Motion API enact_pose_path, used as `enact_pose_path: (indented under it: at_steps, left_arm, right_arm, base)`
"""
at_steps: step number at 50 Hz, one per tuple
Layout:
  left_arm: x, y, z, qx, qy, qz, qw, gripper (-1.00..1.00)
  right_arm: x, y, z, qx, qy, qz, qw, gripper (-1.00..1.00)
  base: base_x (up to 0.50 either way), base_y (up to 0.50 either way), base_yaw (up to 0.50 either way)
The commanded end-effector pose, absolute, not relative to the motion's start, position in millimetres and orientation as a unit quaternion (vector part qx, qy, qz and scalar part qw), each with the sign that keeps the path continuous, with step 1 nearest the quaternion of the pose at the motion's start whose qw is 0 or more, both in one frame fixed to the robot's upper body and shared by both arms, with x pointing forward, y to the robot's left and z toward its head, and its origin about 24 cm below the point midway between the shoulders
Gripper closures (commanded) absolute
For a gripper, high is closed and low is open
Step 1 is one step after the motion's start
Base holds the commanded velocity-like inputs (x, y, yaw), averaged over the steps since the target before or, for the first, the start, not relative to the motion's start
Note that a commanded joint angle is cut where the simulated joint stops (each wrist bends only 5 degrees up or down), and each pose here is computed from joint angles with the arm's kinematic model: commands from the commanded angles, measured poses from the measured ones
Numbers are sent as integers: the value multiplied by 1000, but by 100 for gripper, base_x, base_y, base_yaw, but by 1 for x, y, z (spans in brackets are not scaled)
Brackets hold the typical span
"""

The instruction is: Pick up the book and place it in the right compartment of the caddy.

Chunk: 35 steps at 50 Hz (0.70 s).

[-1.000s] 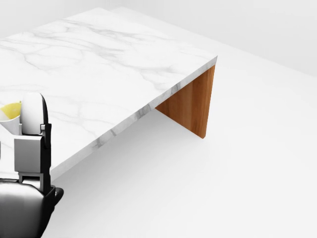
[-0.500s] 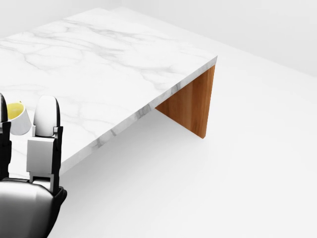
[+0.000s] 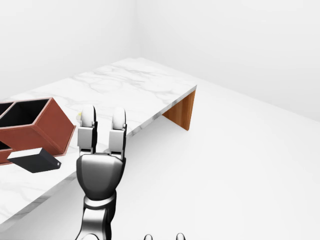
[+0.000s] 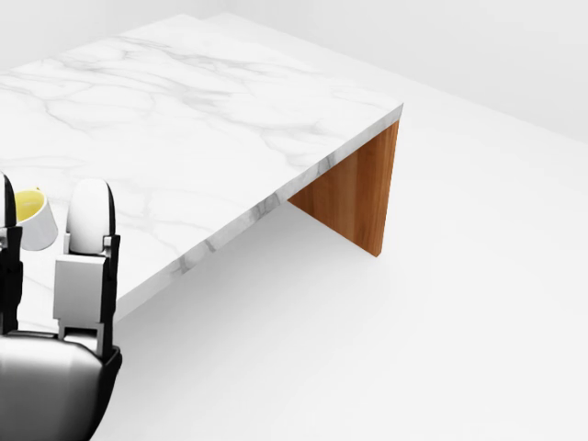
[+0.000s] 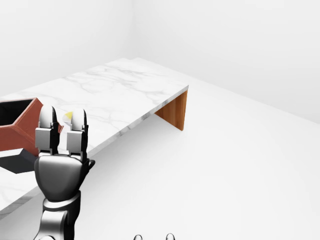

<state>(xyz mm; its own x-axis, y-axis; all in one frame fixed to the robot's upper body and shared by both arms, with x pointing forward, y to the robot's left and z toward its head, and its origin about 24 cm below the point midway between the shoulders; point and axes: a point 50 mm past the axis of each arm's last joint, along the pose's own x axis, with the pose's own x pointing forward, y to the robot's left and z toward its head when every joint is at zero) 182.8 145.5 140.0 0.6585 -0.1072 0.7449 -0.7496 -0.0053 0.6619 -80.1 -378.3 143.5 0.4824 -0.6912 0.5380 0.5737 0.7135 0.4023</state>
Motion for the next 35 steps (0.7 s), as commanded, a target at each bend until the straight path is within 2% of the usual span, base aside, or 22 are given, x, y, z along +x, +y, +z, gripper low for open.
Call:
enact_pose_path:
  at_steps: [1, 9, 35]
  left_arm:
    - [181, 142, 142, 675, -337, 247, 608, -100]
    - [180, 141, 141, 683, -335, 246, 600, -100]
    - [177, 138, 143, 690, -342, 245, 589, -100]
  right_arm:
    - [-80, -377, 144, 81, -355, -355, 861, -100]
    - [-80, -375, 145, 75, -350, -352, 865, -100]
    - [-80, -377, 144, 79, -354, -353, 863, -100]
  base:
    - [0, 0, 0]
    - [0, 0, 0]
    - [18, 17, 0]
